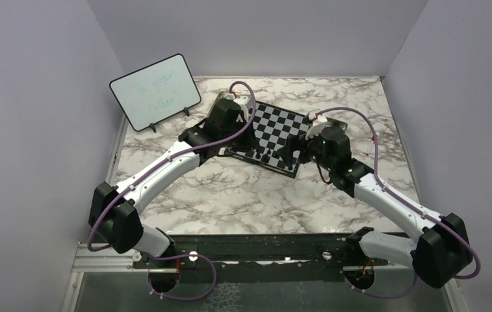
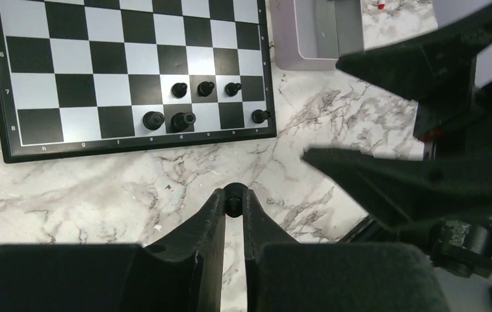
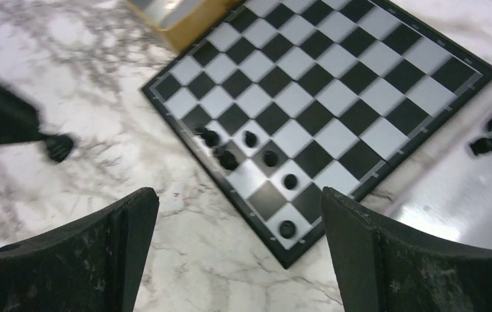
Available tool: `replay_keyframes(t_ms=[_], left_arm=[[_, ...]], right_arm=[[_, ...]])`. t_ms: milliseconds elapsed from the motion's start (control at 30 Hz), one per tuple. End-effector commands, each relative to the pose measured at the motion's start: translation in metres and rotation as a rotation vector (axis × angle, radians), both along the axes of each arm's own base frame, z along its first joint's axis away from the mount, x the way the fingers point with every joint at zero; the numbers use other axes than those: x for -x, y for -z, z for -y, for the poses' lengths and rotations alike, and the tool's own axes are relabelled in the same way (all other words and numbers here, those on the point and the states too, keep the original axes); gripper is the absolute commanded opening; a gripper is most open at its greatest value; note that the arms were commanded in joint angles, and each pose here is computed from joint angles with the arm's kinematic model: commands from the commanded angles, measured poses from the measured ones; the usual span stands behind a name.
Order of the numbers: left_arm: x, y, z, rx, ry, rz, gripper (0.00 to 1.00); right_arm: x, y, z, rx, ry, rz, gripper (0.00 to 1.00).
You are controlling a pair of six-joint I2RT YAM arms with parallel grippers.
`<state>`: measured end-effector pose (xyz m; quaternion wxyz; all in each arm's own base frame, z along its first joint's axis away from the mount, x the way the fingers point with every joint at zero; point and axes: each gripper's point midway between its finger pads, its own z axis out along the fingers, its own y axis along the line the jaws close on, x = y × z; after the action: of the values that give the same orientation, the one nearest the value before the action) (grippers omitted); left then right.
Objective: Set up the chess pieces on the board
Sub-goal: Place the chess piece on the chessboard.
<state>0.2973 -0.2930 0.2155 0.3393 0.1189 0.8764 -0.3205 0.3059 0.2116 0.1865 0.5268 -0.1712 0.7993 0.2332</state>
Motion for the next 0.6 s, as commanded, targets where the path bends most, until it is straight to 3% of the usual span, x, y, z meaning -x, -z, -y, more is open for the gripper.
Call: replay_keyframes(t_ms=[0, 300, 567], left_arm=[[-0.010, -0.018, 0.001, -0.087, -0.056, 0.137, 0.14], [-0.017, -0.002, 0.020, -0.221, -0.084, 0.227, 0.15], [-0.021, 0.021, 0.053, -0.256, -0.063, 0.259, 0.15]], right_arm=[[-0.026, 0.026, 0.050, 0.038, 0.232, -0.155, 1.00], [-0.054, 0.060, 0.138, -0.015, 0.504, -0.348, 1.00], [-0.058, 0.067, 0.167, -0.045, 0.607, -0.395, 1.00]])
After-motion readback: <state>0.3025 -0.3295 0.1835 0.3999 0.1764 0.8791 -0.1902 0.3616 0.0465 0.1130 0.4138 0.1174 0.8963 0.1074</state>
